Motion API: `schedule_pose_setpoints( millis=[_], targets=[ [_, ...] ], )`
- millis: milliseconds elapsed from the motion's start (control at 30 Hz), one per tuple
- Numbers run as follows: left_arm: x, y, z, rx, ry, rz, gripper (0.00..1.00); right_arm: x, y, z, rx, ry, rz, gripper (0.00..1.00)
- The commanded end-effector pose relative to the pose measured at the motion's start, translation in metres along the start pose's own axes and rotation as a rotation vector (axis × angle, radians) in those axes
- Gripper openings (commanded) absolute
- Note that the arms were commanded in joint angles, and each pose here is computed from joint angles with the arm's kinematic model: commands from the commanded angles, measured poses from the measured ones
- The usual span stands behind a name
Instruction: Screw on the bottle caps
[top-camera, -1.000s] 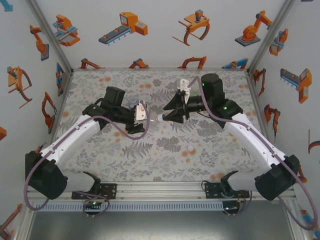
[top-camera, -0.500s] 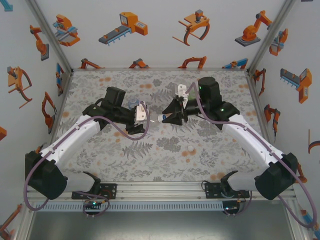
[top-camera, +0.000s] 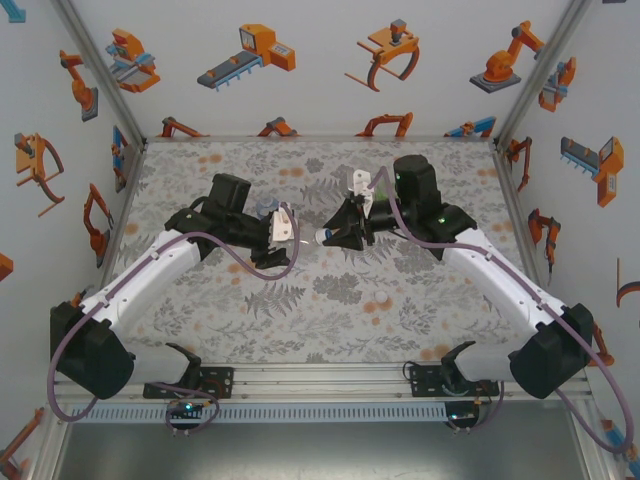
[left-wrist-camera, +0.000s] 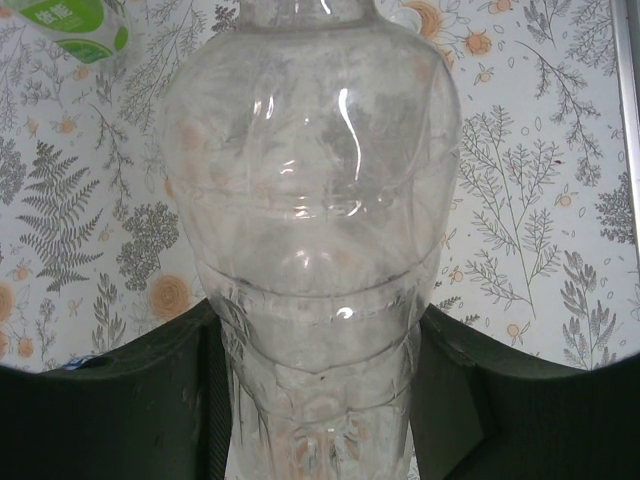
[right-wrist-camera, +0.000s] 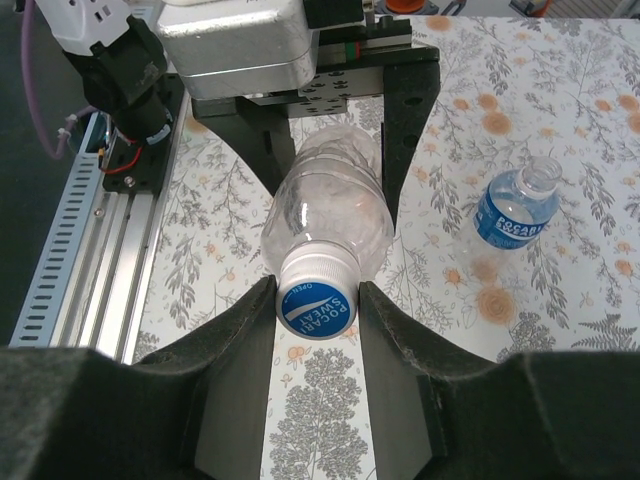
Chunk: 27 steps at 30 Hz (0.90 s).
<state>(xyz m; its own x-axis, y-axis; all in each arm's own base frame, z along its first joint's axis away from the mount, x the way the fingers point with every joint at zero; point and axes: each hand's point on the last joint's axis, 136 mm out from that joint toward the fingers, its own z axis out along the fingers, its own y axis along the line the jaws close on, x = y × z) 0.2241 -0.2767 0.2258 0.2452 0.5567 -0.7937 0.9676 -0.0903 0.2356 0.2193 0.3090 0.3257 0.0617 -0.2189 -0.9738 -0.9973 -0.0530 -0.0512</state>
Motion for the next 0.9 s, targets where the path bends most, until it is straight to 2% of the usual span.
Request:
schedule_pose_setpoints(
  millis=[0,133,233,333,433,633,800,867],
  targets=[
    [-0.012,-0.006,-0.006,0.02,-0.036,0.035,0.0,-0.001,0.001,0.0,0.013,0.002,-0.025,0.39],
    [-0.013,-0.006,-0.006,0.019,-0.037,0.035,0.0,-0.001,0.0,0.001,0.026,0.005,-0.006,0.38],
    [-0.012,-0.006,-0.006,0.019,-0.034,0.036,0.0,-0.001,-0.001,0.0,0.042,0.011,0.022,0.28],
    [-0.012,-0.005,-0.005,0.019,-0.034,0.032,0.0,0.0,-0.009,-0.001,0.107,0.013,0.124,0.16],
    [-0.011,-0.005,-0.005,0.017,-0.029,0.032,0.0,0.003,-0.028,-0.004,0.223,-0.003,0.332,0.0],
    [-0.008,-0.002,-0.004,0.006,-0.012,0.032,0.0,0.027,-0.068,-0.017,0.495,-0.085,0.999,0.0],
    [-0.008,-0.003,-0.004,0.008,-0.013,0.029,0.0,0.049,-0.073,-0.02,0.566,-0.181,1.443,0.0],
    [-0.008,-0.002,-0.004,0.007,-0.013,0.029,0.0,0.054,-0.071,-0.019,0.571,-0.19,1.536,0.0]
  ],
)
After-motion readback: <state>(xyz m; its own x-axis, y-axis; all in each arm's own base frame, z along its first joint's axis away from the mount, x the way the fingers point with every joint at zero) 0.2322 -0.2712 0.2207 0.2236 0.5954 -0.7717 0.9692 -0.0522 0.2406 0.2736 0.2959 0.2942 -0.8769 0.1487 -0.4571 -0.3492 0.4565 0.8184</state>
